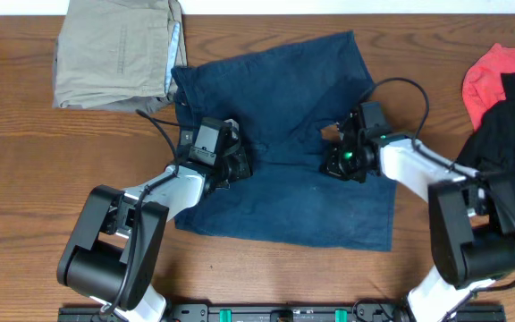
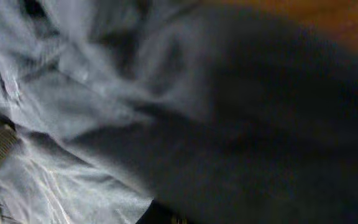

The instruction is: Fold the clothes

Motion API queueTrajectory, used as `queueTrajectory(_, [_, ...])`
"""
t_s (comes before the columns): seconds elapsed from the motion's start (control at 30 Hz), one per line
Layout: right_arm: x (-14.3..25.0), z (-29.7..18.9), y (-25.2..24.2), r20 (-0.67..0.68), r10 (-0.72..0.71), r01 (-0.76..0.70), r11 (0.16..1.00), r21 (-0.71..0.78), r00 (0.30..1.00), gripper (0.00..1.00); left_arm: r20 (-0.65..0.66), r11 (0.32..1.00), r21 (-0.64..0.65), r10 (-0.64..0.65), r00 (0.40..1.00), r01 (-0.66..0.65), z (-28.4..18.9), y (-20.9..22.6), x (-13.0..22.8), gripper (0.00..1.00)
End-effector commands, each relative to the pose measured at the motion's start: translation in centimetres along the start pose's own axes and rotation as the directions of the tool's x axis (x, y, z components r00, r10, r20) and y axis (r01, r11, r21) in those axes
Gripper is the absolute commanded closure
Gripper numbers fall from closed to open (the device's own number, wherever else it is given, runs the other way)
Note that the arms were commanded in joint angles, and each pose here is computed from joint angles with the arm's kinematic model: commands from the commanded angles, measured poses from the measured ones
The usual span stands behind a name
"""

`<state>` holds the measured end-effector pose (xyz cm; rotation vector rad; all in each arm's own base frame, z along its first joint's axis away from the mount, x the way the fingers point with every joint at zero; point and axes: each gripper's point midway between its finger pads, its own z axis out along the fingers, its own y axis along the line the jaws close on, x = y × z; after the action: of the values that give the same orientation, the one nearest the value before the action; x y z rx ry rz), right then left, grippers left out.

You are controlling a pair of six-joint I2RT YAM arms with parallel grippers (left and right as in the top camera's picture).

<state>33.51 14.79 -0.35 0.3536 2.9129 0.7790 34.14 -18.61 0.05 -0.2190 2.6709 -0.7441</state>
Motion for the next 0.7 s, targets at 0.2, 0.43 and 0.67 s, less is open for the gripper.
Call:
queueTrajectory(0.2, [-1.9, -2.2, -7.4, 0.07, 0.1, -0.113, 0.968, 0.225, 0.993, 0.99, 0.047, 0.961, -0.275, -0.019, 0.999, 0.031, -0.1, 5.6, 0.2, 0.94])
queueTrajectory(0.43, [-2.5, -4.5, -12.7, 0.144, 0.154, -0.201, 0.888, 0.413, 0.977, 0.99, 0.045, 0.96, -0.277, -0.019, 0.999, 0.031, -0.1, 5.7, 0.2, 0.93])
queueTrajectory(0.67, [-2.7, -7.4, -15.5, 0.167, 0.209, -0.266, 0.814, 0.516, 0.964, 0.99, 0.052, 0.951, -0.307, -0.018, 0.998, 0.033, -0.2, 6.2, 0.2, 0.93])
